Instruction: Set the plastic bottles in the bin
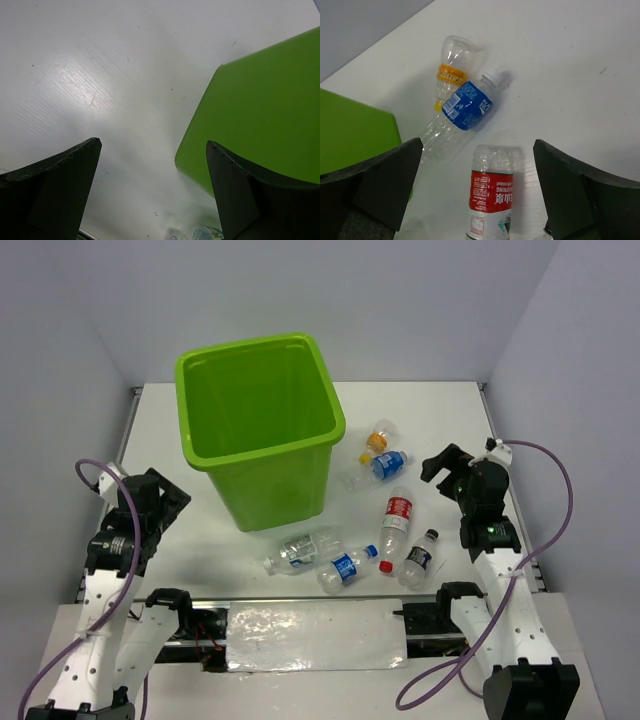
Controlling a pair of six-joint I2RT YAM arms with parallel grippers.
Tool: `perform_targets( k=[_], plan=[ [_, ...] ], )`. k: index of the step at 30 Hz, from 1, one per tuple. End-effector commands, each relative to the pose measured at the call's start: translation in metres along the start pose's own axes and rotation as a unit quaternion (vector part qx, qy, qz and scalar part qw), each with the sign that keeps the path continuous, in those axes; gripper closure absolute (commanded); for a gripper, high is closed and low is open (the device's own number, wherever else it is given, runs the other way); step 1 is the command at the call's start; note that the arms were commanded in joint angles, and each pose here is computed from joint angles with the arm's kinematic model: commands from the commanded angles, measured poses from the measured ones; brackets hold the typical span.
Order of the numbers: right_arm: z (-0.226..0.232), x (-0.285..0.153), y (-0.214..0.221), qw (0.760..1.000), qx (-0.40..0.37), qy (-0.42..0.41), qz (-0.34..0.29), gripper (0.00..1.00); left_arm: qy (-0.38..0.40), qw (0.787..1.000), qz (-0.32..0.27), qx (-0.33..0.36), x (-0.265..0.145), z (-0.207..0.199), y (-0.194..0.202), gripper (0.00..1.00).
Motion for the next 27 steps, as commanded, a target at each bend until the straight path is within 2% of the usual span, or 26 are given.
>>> perform_targets(
  k=[1,5,8,11,15,19,27],
  plan=[
    [0.011,-0.005,-0.017,0.999,-0.03,-0.041,-0.013,0.0,0.012,1.0,0.001,-0.002,0.002,-0.003,0.001,0.01],
    [0.016,0.003,-0.015,0.998,-0.02,-0.055,0.024,0.0,0.008,1.0,0.0,-0.007,0.01,-0.006,0.001,0.01],
    [0.026,0.015,-0.006,0.993,0.017,-0.067,0.093,0.0,0.005,1.0,-0.001,-0.01,0.015,-0.009,0.002,0.01],
    [0.046,0.029,0.006,0.989,0.019,-0.076,0.124,0.0,0.002,1.0,-0.014,-0.024,0.021,-0.011,0.001,0.01],
    [0.073,0.036,0.018,0.988,0.009,-0.069,0.141,0.0,0.004,0.999,-0.026,-0.029,0.027,-0.016,-0.001,0.01],
    [0.102,0.043,0.026,0.982,0.044,-0.073,0.167,0.0,0.013,0.999,-0.031,-0.032,0.028,-0.022,-0.004,0.01],
    [0.108,0.078,0.052,0.973,0.12,0.027,0.196,0.0,0.025,0.999,-0.032,-0.035,0.021,-0.018,-0.004,0.01]
  ],
)
Point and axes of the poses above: each gripper's point midway between its finger pads, its own x axis out along the fingers, its own z axis along the line the jaws close on, y = z × x, the point moved 7 cm from there along -x, back along the fingers, and after that the axes turned 13 degrees about -x, right-handed, at the moved point
